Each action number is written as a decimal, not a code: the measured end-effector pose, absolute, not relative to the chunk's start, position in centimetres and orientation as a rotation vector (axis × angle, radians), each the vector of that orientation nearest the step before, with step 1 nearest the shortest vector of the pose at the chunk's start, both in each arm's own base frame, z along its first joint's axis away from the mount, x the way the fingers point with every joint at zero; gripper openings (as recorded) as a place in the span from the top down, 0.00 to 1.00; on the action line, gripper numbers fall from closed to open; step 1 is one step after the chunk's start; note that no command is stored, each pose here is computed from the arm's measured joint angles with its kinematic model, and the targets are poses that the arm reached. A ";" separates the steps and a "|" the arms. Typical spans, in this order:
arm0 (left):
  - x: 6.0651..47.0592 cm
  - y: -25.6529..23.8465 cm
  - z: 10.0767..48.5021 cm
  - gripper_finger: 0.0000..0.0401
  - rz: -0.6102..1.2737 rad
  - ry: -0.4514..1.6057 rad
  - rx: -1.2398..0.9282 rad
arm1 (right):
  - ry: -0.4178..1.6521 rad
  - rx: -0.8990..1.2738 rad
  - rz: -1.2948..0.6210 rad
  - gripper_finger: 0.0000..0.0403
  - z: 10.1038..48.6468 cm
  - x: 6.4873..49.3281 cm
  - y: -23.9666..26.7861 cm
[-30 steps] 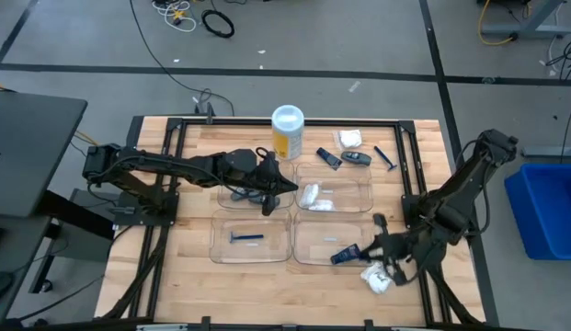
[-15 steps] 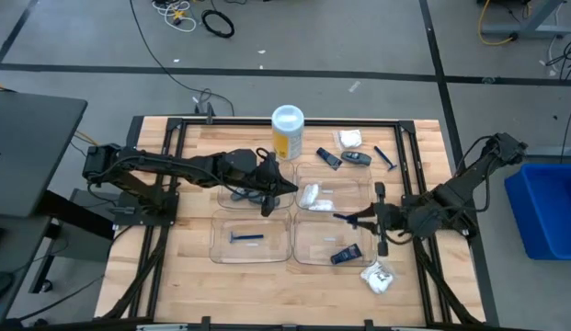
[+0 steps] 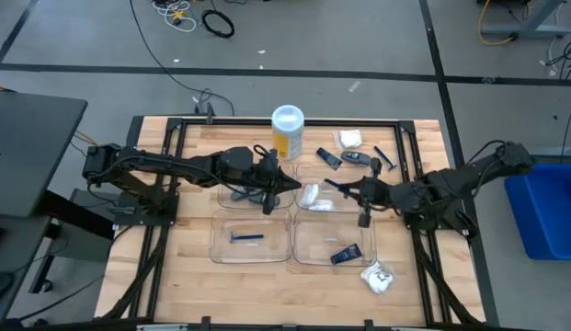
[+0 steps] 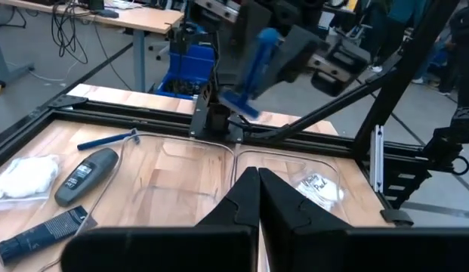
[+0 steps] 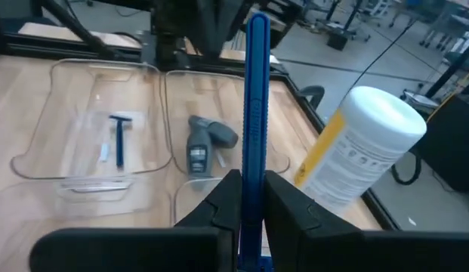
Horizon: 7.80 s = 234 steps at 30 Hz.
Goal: Pick & Place Travel size toiletries
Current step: Put the bottom blue shaver into the bottom left transparent bin
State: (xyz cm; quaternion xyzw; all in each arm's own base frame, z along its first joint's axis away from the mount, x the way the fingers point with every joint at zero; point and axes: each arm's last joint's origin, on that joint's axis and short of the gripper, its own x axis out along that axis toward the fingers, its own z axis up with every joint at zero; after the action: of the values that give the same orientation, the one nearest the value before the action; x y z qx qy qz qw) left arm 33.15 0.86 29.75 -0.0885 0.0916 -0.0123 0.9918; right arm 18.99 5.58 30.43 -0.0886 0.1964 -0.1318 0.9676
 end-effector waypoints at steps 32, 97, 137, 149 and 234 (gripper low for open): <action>33.2 0.8 32.9 0.92 -0.071 -0.143 -0.132 | 0.093 -0.051 -0.134 0.90 33.1 22.1 2.4; 33.2 1.1 32.9 0.79 0.009 -0.149 -0.175 | 0.021 -0.045 -0.166 0.89 30.0 28.2 2.3; 33.2 1.0 32.9 0.89 -0.002 -0.148 -0.161 | -0.016 -0.040 -0.169 0.59 30.7 27.8 2.3; 33.0 1.0 32.9 0.90 -0.014 -0.119 -0.161 | 0.018 0.012 -0.146 0.55 31.4 26.5 2.2; 27.7 -8.2 26.3 0.65 -0.250 0.860 -0.350 | 0.181 0.055 0.041 0.98 30.3 25.7 2.7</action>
State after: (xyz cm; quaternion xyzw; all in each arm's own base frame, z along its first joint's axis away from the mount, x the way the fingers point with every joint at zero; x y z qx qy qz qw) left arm 27.68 -8.17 26.29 -0.1681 0.4138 -0.1203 0.8866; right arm 25.69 2.75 30.26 0.0273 0.0902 0.0205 0.9953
